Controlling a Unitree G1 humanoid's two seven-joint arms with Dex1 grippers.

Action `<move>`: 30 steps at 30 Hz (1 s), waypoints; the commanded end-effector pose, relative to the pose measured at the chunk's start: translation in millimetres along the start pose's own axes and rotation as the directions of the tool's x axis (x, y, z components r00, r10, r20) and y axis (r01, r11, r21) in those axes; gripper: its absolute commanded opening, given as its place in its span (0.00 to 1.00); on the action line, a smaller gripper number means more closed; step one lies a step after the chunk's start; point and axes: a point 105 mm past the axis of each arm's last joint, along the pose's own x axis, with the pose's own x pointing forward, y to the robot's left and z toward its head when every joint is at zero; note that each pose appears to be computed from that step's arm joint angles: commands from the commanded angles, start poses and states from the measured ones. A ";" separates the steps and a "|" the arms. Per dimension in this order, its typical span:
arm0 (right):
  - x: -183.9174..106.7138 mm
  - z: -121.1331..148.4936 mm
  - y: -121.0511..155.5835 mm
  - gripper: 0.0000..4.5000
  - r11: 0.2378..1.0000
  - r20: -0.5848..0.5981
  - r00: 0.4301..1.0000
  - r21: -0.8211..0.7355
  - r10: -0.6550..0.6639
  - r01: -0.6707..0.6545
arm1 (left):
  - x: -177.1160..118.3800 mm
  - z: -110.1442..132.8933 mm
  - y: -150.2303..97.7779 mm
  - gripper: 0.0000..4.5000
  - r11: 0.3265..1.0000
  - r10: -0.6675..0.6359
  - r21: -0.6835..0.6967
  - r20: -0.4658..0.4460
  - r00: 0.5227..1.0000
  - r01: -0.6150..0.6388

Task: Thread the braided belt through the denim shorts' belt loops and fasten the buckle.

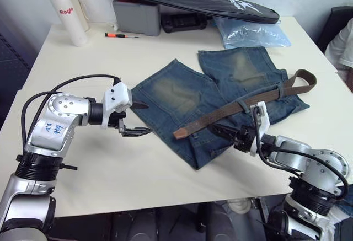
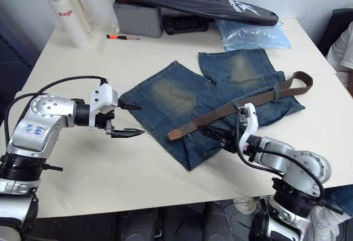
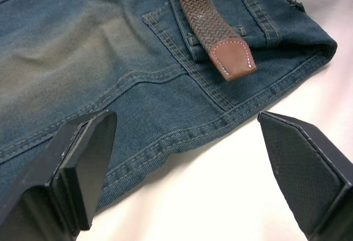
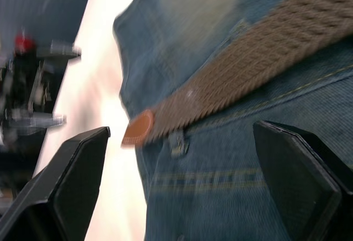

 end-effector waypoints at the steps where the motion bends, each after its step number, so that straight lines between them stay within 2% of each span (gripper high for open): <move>1: 4.1 9.7 1.1 0.99 0.999 0.048 0.999 0.043 -0.006 0.004 | -10.9 12.1 2.6 1.00 0.998 0.040 0.053 0.012 0.999 -0.040; 7: 19.8 15.9 1.8 0.99 0.991 0.083 0.996 0.135 -0.015 0.004 | -15.2 11.2 0.2 1.00 0.997 0.062 0.044 0.006 0.998 -0.062; 14: 48.6 -9.3 25.8 0.99 0.976 0.033 0.996 0.202 0.078 -0.083 | -15.1 8.6 -2.3 1.00 0.996 0.083 0.034 0.001 0.997 -0.083; 23: 60.4 -17.8 22.7 0.99 0.959 0.048 0.997 0.275 0.061 -0.072 | -16.1 5.8 -3.3 1.00 0.995 0.092 0.037 -0.015 0.996 -0.091; 26: 57.1 -11.7 17.5 0.81 0.951 0.094 0.995 0.302 0.045 -0.072 | -15.4 5.7 -3.9 1.00 0.995 0.089 0.038 -0.015 0.996 -0.089; 30: 47.7 2.9 11.0 0.35 0.948 0.152 0.988 0.310 0.021 -0.067 | -13.6 4.3 -3.5 1.00 0.996 0.086 0.039 -0.015 0.996 -0.086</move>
